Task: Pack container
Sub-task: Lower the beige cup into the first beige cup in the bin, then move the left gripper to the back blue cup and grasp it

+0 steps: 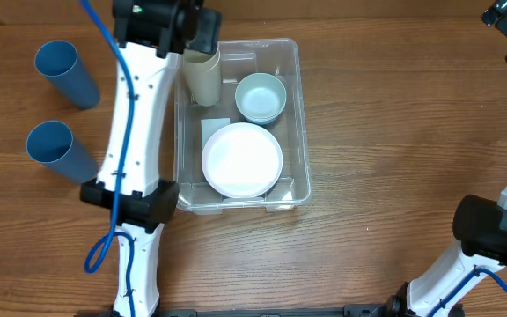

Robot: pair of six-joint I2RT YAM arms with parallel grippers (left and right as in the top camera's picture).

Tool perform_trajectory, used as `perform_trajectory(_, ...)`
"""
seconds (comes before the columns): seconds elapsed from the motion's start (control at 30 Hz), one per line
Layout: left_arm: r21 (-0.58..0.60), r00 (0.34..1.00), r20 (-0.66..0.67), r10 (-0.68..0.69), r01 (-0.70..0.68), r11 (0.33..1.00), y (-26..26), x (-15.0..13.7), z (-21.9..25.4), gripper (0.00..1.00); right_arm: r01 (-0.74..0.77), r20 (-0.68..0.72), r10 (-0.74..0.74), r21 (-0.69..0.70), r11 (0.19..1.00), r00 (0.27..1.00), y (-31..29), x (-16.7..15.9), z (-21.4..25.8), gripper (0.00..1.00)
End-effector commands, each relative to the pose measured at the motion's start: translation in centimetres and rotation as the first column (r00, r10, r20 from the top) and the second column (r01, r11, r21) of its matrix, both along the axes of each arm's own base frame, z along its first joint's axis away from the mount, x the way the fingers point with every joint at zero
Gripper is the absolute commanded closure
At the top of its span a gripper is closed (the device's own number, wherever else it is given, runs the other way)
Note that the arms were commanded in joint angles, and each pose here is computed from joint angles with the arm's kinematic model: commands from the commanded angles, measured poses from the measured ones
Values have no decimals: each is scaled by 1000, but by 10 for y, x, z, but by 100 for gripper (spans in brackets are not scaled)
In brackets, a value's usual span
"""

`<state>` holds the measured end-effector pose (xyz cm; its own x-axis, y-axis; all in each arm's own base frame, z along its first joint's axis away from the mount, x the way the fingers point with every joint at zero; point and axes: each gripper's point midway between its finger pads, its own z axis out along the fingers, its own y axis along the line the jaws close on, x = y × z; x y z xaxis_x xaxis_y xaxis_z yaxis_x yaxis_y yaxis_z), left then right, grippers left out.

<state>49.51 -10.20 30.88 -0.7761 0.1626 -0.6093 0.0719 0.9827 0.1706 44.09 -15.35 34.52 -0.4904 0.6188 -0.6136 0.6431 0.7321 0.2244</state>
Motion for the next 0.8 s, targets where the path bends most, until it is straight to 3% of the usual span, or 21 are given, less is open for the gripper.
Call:
perform_trajectory(0.0, -22, 976, 148, 158, -156, 988, 67, -12, 60, 9, 7, 17, -7, -6, 1000, 1000, 1, 1, 5, 0)
perform_trajectory(0.23, -108, 945, 81, 318, -309, 945, 168, 18, 20, 5, 7, 17, -7, -6, 1000, 1000, 1, 1, 5, 0)
perform_trajectory(0.4, -205, 933, -3, 361, -354, 913, 220, 48, -39, 4, 7, 17, -7, -6, 1000, 1000, 1, 1, 5, 0)
perform_trajectory(0.53, -278, 935, -123, 333, -355, 893, 230, 63, -103, 7, 7, 16, -7, -6, 1000, 1000, 1, 1, 5, 0)
perform_trajectory(0.6, -287, 926, -200, 319, -367, 885, 228, 67, -141, 19, 7, 17, -7, -6, 1000, 1000, 1, 1, 5, 0)
perform_trajectory(0.63, -285, 922, -221, 318, -373, 883, 228, 67, -151, 35, 7, 17, -7, -6, 1000, 1000, 1, 1, 5, 0)
perform_trajectory(0.7, -280, 907, -271, 321, -393, 876, 226, 63, -168, 80, 7, 17, -7, -6, 1000, 1000, 1, 1, 5, 0)
perform_trajectory(0.73, -282, 899, -289, 328, -408, 868, 225, 59, -170, 94, 7, 17, -7, -6, 1000, 1000, 1, 1, 5, 0)
perform_trajectory(0.77, -282, 893, -301, 334, -418, 864, 224, 57, -171, 96, 7, 17, -7, -6, 1000, 1000, 1, 1, 5, 0)
